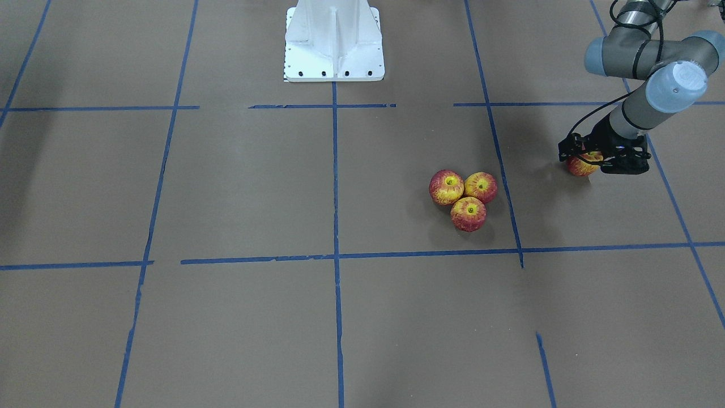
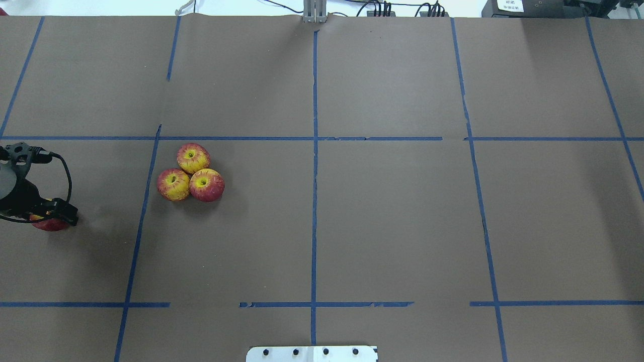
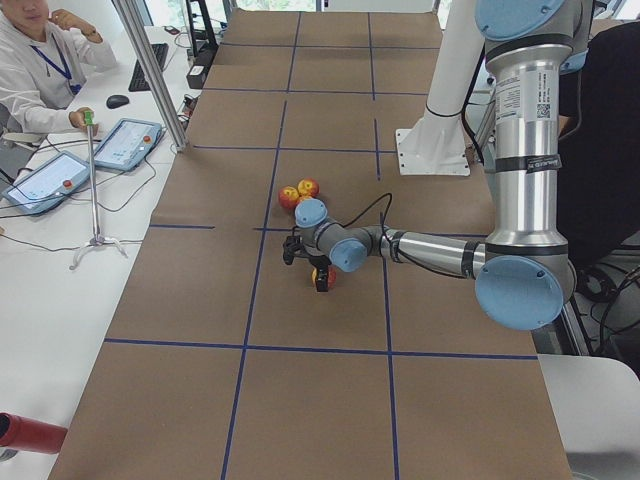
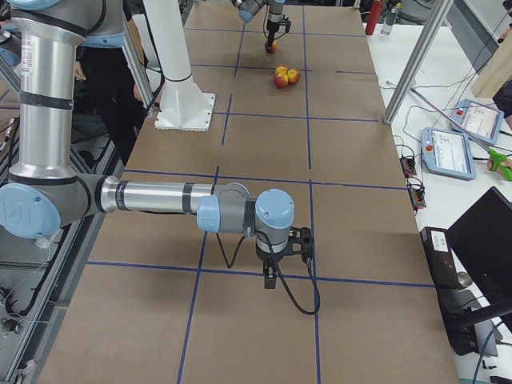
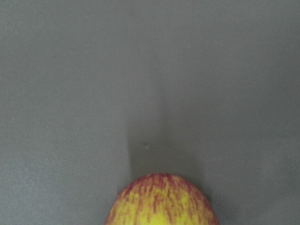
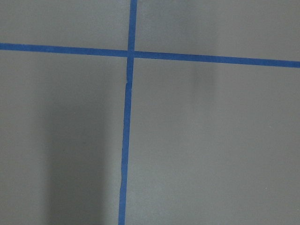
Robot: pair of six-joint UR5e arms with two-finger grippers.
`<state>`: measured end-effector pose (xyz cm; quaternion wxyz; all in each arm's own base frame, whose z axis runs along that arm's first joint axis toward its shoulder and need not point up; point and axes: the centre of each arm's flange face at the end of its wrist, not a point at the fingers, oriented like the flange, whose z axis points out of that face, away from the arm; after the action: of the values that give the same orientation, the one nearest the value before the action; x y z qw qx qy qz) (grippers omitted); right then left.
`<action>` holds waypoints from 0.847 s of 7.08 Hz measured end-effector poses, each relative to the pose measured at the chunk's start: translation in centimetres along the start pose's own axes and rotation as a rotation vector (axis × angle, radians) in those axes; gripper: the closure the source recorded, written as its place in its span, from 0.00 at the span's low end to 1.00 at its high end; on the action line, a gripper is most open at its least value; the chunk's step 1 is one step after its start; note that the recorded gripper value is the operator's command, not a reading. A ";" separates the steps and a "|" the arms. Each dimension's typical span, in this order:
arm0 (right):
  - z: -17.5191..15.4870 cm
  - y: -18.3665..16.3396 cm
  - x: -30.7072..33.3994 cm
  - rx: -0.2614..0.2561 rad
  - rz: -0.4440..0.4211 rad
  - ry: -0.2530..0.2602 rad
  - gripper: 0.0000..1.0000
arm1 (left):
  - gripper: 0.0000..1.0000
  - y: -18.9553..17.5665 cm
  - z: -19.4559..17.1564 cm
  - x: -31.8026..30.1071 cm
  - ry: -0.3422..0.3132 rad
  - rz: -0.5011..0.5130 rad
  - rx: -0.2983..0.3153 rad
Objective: Stack apples
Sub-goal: 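Lower the left gripper onto the lone red-yellow apple and close it, then lift the apple with the left gripper and carry it over the three-apple cluster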
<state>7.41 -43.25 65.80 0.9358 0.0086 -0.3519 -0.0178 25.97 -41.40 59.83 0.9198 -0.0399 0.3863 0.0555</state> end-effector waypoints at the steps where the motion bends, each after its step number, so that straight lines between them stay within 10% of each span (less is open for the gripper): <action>1: 0.0 0.0 0.0 0.000 0.000 0.000 0.00 | 1.00 -0.1 -0.1 0.4 0.004 -0.002 0.002; 6: 0.0 0.0 0.0 0.000 -0.001 0.000 0.00 | 1.00 -3.4 -10.5 14.2 0.155 -0.024 0.137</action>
<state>7.41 -43.25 65.80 0.9358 0.0087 -0.3519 -0.0181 28.85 -44.95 42.46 0.8884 0.0143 0.4587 0.0145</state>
